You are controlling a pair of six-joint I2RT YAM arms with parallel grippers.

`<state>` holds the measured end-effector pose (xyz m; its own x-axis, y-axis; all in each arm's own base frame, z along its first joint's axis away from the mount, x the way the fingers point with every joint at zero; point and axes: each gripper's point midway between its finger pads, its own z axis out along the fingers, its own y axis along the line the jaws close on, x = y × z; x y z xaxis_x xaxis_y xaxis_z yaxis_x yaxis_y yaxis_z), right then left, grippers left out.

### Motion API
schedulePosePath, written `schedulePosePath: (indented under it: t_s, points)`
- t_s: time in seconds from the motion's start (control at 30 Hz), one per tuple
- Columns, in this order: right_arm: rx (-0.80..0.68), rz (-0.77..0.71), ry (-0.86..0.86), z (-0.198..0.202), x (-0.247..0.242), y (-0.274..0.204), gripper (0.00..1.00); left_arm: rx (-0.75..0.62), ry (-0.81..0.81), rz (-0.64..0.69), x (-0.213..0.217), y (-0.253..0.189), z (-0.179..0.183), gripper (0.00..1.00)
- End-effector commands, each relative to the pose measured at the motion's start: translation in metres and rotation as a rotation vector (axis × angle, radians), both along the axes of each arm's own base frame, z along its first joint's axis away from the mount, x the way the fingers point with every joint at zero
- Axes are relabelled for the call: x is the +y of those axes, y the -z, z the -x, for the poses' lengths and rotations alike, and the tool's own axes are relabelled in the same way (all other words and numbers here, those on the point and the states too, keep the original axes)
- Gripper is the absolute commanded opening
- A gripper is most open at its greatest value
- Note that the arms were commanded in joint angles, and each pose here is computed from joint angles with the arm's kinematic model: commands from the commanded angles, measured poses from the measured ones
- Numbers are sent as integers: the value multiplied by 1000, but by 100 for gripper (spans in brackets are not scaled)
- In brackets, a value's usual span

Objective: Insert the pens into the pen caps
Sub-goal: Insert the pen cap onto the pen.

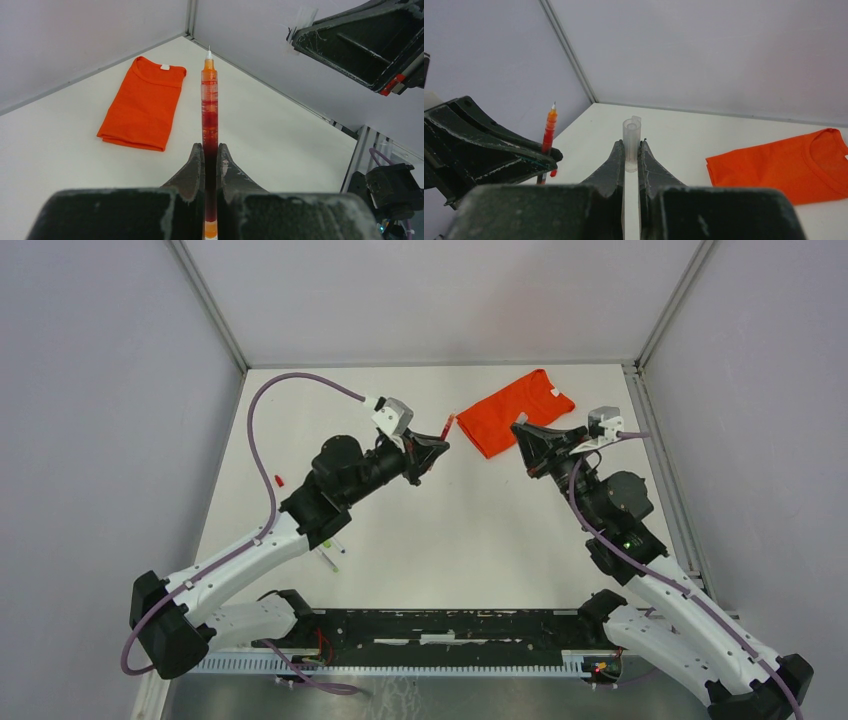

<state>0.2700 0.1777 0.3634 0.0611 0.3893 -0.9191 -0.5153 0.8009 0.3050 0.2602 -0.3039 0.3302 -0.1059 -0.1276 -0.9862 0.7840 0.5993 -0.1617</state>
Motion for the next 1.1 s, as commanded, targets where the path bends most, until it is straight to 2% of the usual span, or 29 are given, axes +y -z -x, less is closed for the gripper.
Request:
schedulePosePath:
  t_s: [0.0,0.6,1.07]
  points:
    - [-121,-91,-24,10,-3,-43,0,-44,56,24,-8,-12,8,2]
    - [-217,-100,-73,13,8,-81,0,-48,125,-35,-27,1,24,2]
    - [-234,-95,-193,19,30,-73,0,-62,143,-60,-32,5,29,2]
